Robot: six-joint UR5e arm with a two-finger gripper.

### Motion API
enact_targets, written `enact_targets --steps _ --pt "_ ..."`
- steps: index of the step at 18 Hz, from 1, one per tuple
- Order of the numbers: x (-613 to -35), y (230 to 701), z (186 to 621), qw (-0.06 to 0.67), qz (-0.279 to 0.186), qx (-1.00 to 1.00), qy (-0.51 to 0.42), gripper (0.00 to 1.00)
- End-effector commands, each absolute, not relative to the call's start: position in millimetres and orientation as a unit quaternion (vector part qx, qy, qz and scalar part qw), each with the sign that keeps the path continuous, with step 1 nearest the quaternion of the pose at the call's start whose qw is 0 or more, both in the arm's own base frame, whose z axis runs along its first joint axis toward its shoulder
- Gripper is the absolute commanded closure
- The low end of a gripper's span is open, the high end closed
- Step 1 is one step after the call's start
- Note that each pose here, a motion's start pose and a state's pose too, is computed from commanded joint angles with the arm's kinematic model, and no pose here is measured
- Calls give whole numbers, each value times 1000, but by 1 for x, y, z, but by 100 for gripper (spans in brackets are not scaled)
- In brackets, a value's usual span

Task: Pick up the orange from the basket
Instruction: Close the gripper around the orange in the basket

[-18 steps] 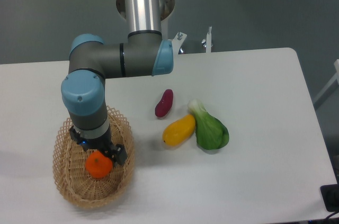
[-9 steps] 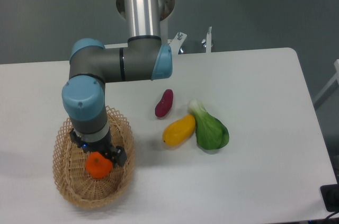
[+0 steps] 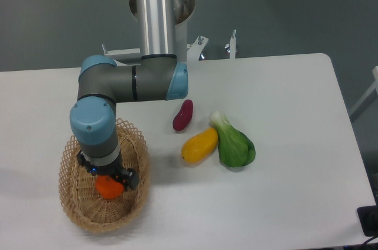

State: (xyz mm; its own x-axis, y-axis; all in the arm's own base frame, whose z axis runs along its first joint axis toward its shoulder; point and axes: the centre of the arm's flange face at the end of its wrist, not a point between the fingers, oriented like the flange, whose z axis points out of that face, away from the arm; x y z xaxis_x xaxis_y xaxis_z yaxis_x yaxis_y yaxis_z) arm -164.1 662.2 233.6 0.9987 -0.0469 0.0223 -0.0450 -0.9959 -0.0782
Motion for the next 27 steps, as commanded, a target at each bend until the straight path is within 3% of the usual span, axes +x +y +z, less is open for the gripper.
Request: enact_targets --steps 13,15,17,27 --pt "-154 665 214 31 -15 -999 1 0" --pt "-155 666 215 36 -12 -999 -1 8" --pt "-154 666 215 36 -12 -999 1 26" --pt "-158 668 238 49 5 -999 21 30"
